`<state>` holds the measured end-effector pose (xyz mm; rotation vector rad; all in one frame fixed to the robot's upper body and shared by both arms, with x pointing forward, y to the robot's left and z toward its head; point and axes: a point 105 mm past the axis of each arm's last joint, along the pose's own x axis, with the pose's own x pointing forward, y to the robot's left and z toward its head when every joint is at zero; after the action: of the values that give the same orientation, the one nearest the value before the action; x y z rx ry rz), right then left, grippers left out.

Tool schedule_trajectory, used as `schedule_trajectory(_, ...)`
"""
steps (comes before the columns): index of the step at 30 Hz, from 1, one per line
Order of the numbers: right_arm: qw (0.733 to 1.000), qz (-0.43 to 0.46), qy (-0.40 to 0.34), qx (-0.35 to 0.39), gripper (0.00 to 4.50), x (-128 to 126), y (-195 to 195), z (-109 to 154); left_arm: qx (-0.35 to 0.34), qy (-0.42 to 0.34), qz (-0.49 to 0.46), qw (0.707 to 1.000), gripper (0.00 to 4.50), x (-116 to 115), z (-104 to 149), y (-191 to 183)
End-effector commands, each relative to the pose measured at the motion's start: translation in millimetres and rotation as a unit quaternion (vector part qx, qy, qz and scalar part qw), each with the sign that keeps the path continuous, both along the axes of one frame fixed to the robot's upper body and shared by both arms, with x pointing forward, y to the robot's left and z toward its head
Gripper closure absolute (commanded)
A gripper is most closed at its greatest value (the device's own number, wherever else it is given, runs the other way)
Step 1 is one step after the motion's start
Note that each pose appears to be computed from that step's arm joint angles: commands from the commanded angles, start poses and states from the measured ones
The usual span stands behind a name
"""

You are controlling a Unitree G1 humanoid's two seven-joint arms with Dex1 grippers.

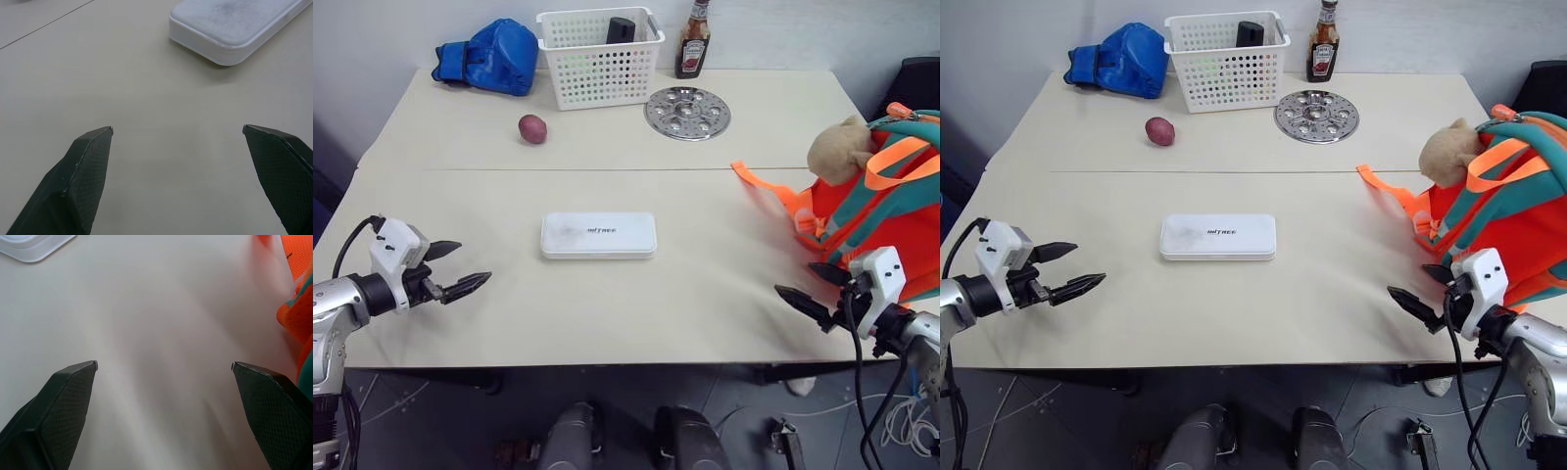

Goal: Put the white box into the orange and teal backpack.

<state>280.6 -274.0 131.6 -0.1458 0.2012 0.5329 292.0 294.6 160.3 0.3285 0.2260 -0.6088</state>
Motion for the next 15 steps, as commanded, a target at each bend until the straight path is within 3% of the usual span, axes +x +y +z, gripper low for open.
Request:
schedule_trajectory(1,1.000,0.006,-0.016,-0.012,0.01,1,1,7,0.008,-0.027,-0.004,1.000,0.03,-3,12,2)
schedule_trajectory(15,0.999,0.027,-0.016,-0.015,0.01,4,15,8,-0.003,-0.017,0.018,1.000,0.03,-1,10,4)
